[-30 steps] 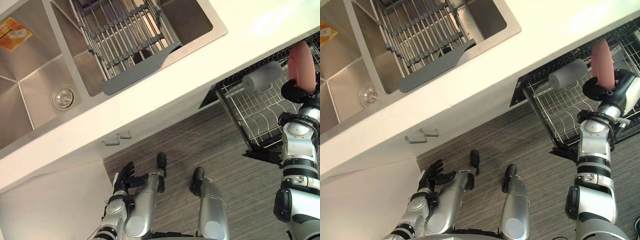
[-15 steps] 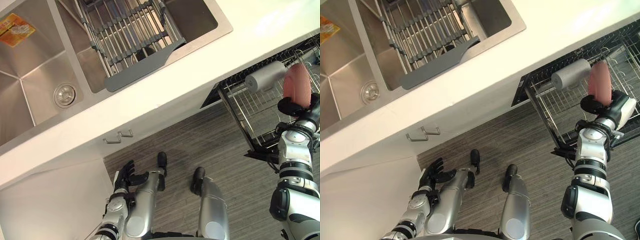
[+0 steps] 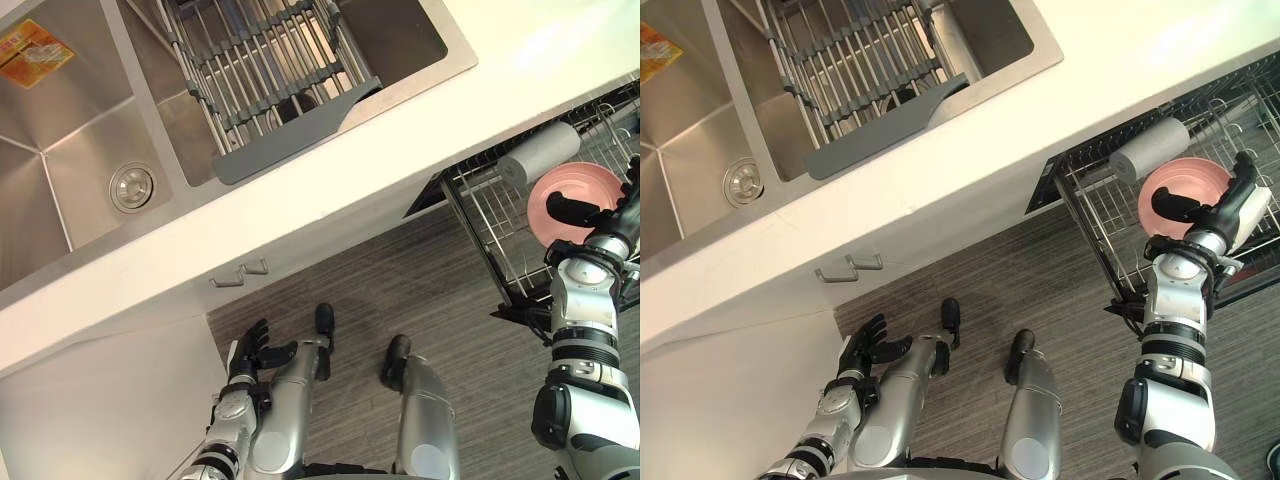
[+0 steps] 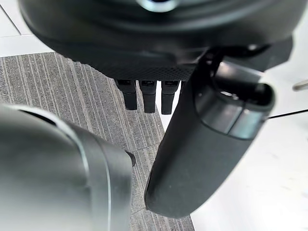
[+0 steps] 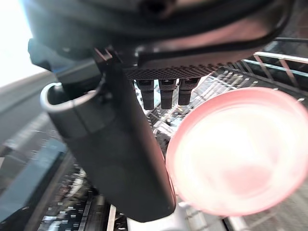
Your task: Walk over to the sink, pick up the cup, carry it to the dishwasher, place the cup inside the dishwasher, then close the dishwasher door
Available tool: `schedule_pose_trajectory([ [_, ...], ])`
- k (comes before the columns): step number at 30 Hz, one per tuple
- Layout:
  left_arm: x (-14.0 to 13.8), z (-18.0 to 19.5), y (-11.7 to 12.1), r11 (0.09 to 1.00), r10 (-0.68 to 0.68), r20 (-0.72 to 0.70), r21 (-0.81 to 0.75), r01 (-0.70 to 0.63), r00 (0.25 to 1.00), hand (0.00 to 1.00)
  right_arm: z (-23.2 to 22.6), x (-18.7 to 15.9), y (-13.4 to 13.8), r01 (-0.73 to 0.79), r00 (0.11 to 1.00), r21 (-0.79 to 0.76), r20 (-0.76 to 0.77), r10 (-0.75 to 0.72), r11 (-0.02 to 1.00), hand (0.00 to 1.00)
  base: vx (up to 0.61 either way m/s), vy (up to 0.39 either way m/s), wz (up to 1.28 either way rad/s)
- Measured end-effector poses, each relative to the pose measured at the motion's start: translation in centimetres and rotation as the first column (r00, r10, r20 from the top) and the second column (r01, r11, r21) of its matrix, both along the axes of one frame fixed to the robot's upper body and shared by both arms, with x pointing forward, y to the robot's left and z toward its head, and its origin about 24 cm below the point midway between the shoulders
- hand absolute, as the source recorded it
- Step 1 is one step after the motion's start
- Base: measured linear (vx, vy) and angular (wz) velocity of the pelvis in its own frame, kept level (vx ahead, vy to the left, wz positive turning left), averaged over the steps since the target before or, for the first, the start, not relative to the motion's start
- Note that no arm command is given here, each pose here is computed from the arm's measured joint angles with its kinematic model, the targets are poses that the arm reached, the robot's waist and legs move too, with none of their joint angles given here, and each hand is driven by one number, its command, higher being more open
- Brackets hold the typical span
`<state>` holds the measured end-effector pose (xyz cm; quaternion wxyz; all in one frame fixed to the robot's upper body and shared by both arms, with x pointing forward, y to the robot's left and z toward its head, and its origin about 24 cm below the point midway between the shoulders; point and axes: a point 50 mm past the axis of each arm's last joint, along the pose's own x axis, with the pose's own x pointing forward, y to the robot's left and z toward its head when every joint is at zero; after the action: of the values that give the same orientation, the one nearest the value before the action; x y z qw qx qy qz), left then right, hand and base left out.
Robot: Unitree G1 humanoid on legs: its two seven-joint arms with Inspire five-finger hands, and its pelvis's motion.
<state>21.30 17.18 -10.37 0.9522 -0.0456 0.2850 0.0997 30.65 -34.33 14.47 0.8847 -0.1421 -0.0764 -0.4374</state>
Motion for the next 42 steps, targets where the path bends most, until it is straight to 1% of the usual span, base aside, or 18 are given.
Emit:
schedule_pose_trajectory([
  [4, 0.0, 0.0, 0.2, 1.0, 0.005, -0.008, 0.007, -0.005, 1.0, 0.9, -0.2, -1.9, 1.8, -0.01, 0.998, -0.042, 0.068, 0.013, 0.999, 0.9, 0.0, 0.0, 0.0],
  [9, -0.1, -0.1, 0.8, 1.0, 0.014, -0.022, 0.028, -0.013, 1.0, 0.9, -1.7, -5.2, 3.3, 0.02, 0.998, -0.104, 0.064, -0.014, 0.994, 0.9, 0.0, 0.0, 0.0],
  [16, -0.4, -0.3, 1.1, 0.999, -0.001, -0.047, 0.054, 0.004, 0.999, 0.9, -5.3, -8.9, 2.7, 0.095, 0.995, -0.045, -0.027, -0.096, 0.994, 0.9, 0.05, 0.018, -0.06],
  [20, -1.8, -1.1, 1.8, 0.998, 0.001, -0.094, 0.061, 0.005, 0.996, 0.9, -7.3, -10.9, 2.3, 0.099, 0.992, -0.003, -0.078, -0.099, 0.995, 0.9, 0.14, 0.024, -0.04],
  [24, -3.2, -1.8, 1.7, 0.997, -0.019, -0.143, 0.066, 0.029, 0.99, 0.9, -8.8, -13.0, 1.9, 0.122, 0.989, 0.041, -0.095, -0.117, 0.992, 0.9, 0.18, 0.027, 0.0],
  [27, -4.0, -2.3, 1.3, 0.999, -0.015, -0.165, 0.042, 0.022, 0.986, 0.9, -9.6, -14.6, 1.3, 0.166, 0.984, 0.107, -0.079, -0.158, 0.98, 0.9, 0.15, 0.003, 0.06],
  [28, -4.4, -2.5, 1.1, 0.999, -0.014, -0.174, 0.034, 0.02, 0.985, 0.9, -10.3, -15.3, 0.9, 0.191, 0.981, 0.162, -0.063, -0.183, 0.968, 0.9, 0.12, -0.006, 0.05],
  [31, -5.1, -2.8, 1.1, 0.999, -0.009, -0.195, 0.033, 0.016, 0.981, 0.9, -11.9, -16.3, 0.5, 0.228, 0.974, 0.26, -0.069, -0.218, 0.938, 0.9, 0.09, -0.011, 0.01],
  [32, -5.4, -3.0, 0.9, 1.0, -0.009, -0.208, 0.024, 0.014, 0.978, 0.9, -13.0, -17.0, 0.3, 0.252, 0.968, 0.332, -0.072, -0.241, 0.909, 0.9, 0.07, -0.01, -0.02],
  [36, -6.3, -3.5, 1.0, 1.0, 0.004, -0.25, 0.009, -0.002, 0.968, 0.9, -15.7, -18.2, 0.3, 0.296, 0.954, 0.473, -0.095, -0.286, 0.83, 0.9, 0.04, -0.007, -0.04],
  [38, -6.8, -3.8, 0.9, 1.0, 0.008, -0.267, 0.003, -0.007, 0.964, 0.9, -17.7, -18.8, 0.6, 0.306, 0.949, 0.572, -0.117, -0.294, 0.761, 0.9, 0.02, -0.006, -0.08],
  [40, -7.1, -3.9, 0.8, 1.0, 0.011, -0.276, 0.0, -0.012, 0.961, 0.9, -18.7, -19.1, 0.8, 0.304, 0.948, 0.628, -0.123, -0.295, 0.716, 0.9, -0.01, -0.007, -0.09],
  [42, -7.6, -4.1, 0.6, 0.999, 0.026, -0.286, -0.013, -0.031, 0.958, 0.9, -20.3, -19.0, 1.2, 0.299, 0.945, 0.705, -0.127, -0.301, 0.643, 0.9, -0.02, -0.006, -0.1],
])
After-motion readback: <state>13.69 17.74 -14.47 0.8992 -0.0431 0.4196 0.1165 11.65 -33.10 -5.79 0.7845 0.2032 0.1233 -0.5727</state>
